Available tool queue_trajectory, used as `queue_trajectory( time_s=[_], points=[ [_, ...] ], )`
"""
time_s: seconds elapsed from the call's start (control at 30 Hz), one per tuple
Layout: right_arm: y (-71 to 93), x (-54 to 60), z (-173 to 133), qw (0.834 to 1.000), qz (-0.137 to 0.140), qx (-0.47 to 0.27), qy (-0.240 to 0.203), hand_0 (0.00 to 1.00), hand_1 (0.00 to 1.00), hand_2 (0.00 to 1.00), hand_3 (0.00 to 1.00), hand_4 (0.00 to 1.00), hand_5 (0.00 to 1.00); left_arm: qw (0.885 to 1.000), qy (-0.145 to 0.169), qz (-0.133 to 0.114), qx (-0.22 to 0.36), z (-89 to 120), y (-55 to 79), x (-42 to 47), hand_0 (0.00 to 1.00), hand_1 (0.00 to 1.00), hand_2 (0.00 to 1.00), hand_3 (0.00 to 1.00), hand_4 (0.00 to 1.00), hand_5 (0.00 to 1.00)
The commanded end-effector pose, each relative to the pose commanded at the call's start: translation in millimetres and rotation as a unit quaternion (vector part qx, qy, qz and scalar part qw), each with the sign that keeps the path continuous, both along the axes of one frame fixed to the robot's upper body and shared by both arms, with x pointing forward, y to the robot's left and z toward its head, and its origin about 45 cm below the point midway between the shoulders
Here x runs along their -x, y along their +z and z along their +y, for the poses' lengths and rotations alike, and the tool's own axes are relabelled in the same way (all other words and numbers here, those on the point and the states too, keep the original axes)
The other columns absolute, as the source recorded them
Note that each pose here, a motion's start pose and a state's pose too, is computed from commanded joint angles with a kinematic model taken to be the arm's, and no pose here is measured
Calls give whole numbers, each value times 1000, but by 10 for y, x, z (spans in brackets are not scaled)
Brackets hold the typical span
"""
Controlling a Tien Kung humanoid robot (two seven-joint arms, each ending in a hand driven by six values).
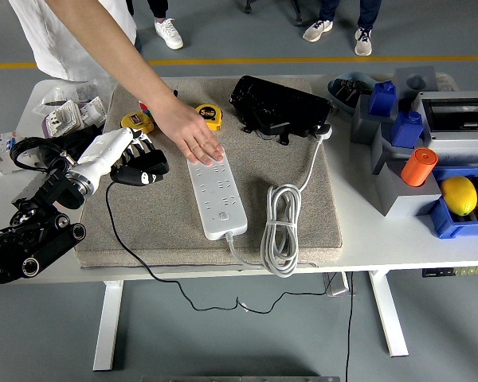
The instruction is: Put the plug near the board,insert it into the board,press the button,pull the plug out
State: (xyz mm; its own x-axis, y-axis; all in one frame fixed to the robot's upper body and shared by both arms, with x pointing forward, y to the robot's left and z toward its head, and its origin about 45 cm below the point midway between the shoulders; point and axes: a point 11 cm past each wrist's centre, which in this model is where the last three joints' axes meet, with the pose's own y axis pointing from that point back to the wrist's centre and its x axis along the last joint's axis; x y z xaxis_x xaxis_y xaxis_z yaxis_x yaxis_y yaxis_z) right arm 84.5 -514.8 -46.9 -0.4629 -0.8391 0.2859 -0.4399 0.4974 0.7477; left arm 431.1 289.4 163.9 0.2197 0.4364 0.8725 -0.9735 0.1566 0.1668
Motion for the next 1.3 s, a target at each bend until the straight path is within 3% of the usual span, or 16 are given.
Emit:
queue_trajectory(
  time_s=[0.43,0.47,0.63,0.67,1.03,1.07,1.23,1.3],
  points=[
    [-3,-14,11,1000,-1,-1,1,699,702,685,578,998,539,1000,0,10,-3,-19,-125,22,390,438,458,544,870,123],
    [-3,-14,12,1000,-1,-1,1,699,702,684,578,998,541,1000,1,11,-3,-18,-130,22,446,498,496,552,919,121],
    [-3,-17,13,1000,-2,-1,0,699,702,684,578,998,541,1000,5,17,-2,4,-163,25,446,498,496,552,919,121],
    [-3,-18,12,1000,-2,-1,0,699,702,684,578,998,541,1000,5,18,-3,6,-169,27,486,541,534,564,998,184],
    [1,-35,21,1000,-3,-2,3,699,702,684,578,998,542,999,11,34,-13,37,-239,49,470,567,561,579,998,236],
    [2,-41,22,1000,-4,-2,3,699,702,684,578,998,541,999,11,35,-14,41,-242,49,558,630,586,597,998,251],
    [4,-54,28,1000,-6,-3,3,699,702,684,578,998,541,999,12,34,-14,46,-241,49,558,630,586,597,998,251],
    [4,-51,26,1000,-6,-3,3,699,702,684,578,998,541,999,11,33,-14,43,-237,48,600,648,615,625,998,279]
  ],
)
